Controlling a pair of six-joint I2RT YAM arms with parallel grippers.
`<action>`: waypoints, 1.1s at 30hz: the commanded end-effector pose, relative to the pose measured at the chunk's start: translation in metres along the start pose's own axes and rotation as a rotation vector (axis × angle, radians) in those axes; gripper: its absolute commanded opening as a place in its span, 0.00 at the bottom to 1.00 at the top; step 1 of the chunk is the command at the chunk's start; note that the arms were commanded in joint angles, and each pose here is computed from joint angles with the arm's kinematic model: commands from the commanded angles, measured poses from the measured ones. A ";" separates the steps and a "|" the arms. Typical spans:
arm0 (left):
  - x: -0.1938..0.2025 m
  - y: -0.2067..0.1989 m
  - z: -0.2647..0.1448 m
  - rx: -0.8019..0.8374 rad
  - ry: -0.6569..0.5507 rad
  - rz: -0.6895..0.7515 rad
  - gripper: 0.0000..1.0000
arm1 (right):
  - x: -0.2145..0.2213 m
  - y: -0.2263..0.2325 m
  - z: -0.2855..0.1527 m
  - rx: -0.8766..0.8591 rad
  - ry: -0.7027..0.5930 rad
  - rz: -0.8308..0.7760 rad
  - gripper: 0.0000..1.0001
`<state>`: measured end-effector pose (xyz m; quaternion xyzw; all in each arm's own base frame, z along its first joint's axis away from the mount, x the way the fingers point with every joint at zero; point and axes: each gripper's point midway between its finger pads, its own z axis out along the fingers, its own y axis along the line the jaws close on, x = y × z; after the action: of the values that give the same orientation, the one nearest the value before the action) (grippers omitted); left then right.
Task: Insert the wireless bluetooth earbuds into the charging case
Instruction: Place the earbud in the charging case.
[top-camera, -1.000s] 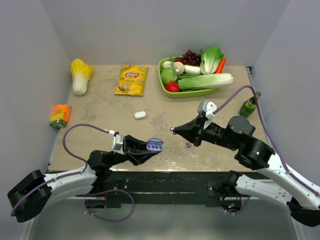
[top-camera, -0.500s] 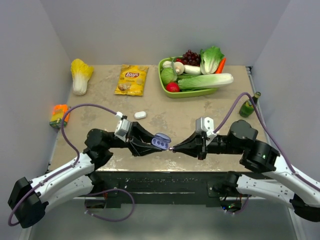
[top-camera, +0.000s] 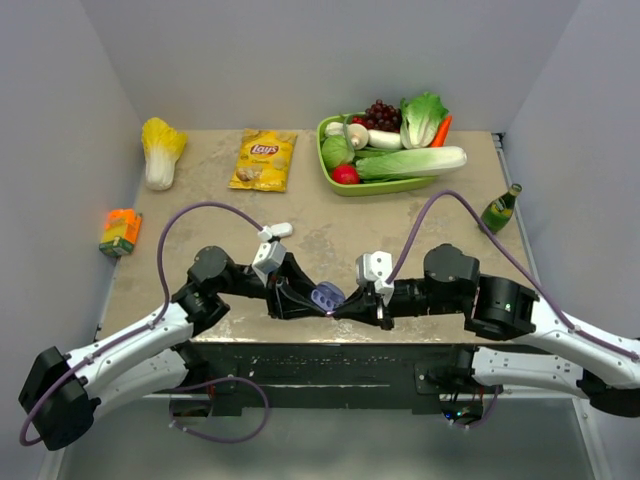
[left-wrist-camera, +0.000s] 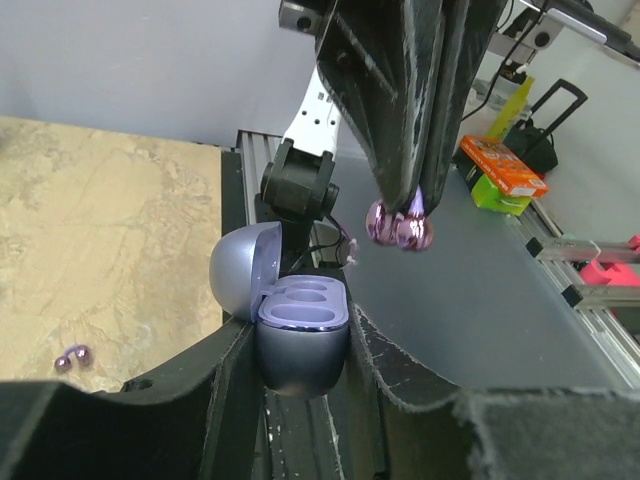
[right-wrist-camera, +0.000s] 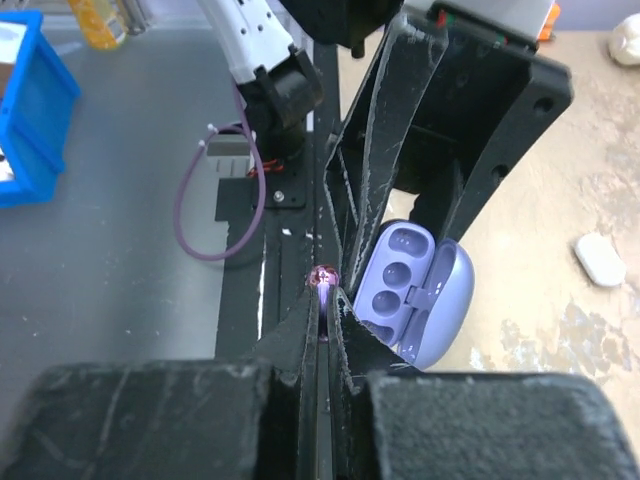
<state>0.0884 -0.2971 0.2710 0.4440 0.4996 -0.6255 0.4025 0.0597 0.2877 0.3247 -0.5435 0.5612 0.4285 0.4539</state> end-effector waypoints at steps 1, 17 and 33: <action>-0.023 -0.009 0.002 0.035 -0.014 0.079 0.00 | -0.002 -0.010 -0.003 0.077 0.021 -0.036 0.00; -0.026 -0.013 -0.003 0.019 -0.047 0.112 0.00 | 0.009 -0.026 0.005 0.163 0.054 -0.021 0.00; -0.028 -0.012 -0.004 0.007 -0.072 0.131 0.00 | 0.016 -0.026 0.016 0.157 0.067 0.017 0.00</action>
<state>0.0856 -0.2926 0.2846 0.4536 0.4801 -0.6177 0.4268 0.0847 0.2962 0.3009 -0.5279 0.6127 0.3632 0.4626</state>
